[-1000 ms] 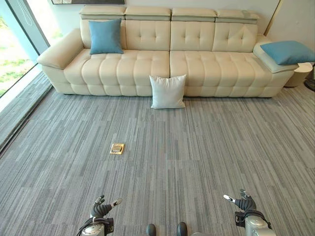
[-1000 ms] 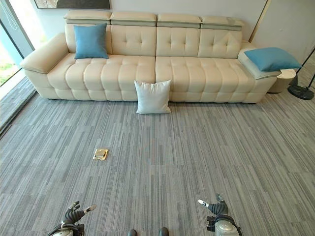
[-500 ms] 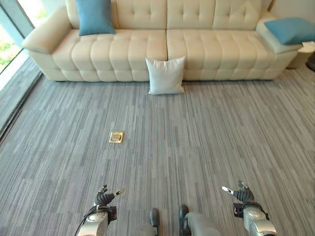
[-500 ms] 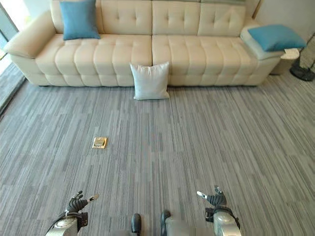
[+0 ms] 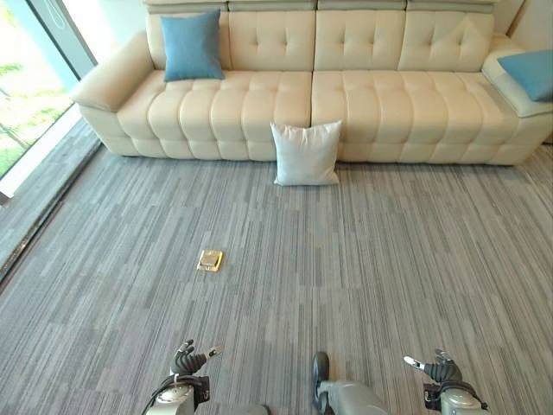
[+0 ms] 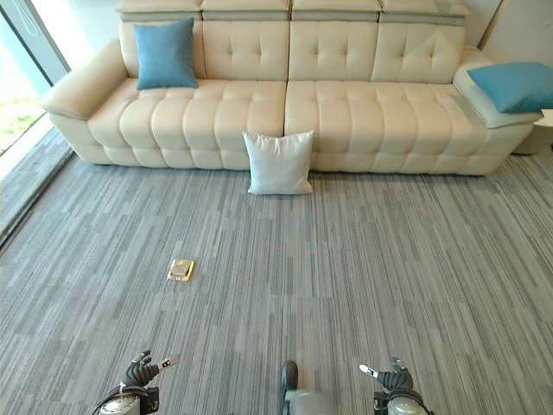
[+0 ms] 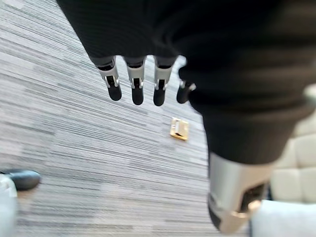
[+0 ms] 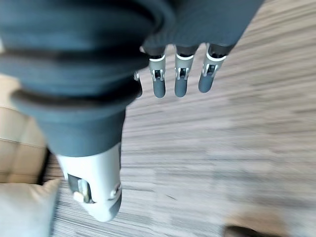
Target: Pick up all the scattered cushions and arrange them neatly on the sofa.
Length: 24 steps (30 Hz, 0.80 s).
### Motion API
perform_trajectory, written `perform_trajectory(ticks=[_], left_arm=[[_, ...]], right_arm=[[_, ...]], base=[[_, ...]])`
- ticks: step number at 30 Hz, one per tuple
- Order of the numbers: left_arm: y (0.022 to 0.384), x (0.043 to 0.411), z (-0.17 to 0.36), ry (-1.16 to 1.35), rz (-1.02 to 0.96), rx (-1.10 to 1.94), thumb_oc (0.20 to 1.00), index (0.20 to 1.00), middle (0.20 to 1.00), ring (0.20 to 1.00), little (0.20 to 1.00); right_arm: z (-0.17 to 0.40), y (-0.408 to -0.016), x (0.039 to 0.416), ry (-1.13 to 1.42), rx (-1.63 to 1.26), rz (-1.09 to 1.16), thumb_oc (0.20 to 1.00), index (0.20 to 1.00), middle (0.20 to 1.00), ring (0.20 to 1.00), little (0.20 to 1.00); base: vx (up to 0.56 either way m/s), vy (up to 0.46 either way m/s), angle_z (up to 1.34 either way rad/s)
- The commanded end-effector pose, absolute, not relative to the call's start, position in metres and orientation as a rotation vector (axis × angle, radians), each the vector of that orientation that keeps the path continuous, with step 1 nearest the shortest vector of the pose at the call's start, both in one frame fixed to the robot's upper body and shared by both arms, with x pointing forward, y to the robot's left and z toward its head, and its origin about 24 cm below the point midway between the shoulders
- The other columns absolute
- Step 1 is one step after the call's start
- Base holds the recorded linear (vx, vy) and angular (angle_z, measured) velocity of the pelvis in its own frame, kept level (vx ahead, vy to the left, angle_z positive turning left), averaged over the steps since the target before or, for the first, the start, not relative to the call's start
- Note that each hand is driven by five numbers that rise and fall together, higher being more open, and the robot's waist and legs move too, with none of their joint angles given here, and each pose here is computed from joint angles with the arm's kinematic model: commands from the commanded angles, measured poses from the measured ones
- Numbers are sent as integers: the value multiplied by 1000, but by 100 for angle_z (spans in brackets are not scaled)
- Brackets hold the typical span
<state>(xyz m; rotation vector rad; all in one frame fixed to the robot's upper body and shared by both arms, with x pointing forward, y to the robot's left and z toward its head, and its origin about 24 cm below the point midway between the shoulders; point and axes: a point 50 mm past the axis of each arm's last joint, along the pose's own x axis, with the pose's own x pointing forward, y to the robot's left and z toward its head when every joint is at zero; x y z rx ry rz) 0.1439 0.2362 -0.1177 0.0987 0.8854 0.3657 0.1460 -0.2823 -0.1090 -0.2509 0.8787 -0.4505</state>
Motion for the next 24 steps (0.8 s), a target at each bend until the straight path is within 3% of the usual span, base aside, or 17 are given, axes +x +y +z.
perform_trajectory(ticks=[1,12,19,24], left_arm=[[243,179,-97,748,362,92,1000,1000,1000,1000,1000],[247,166,-100,792,339,175,1000,1000,1000,1000,1000],[255,158,-105,827,378,184,1000,1000,1000,1000,1000],[257,162,-102,814,384,191,1000,1000,1000,1000,1000]], right_arm=[[-87,-295,173,754,-268,-467,1000,1000,1000,1000,1000],[-89,-290,169,770,-306,-432,1000,1000,1000,1000,1000],[-94,-271,174,767,-282,-369,1000,1000,1000,1000,1000],[-93,-261,182,748,-291,-323,1000,1000,1000,1000,1000]], base=[[338,-210,-4],[331,-37,-2],[669,224,-28],[348,213,-23]])
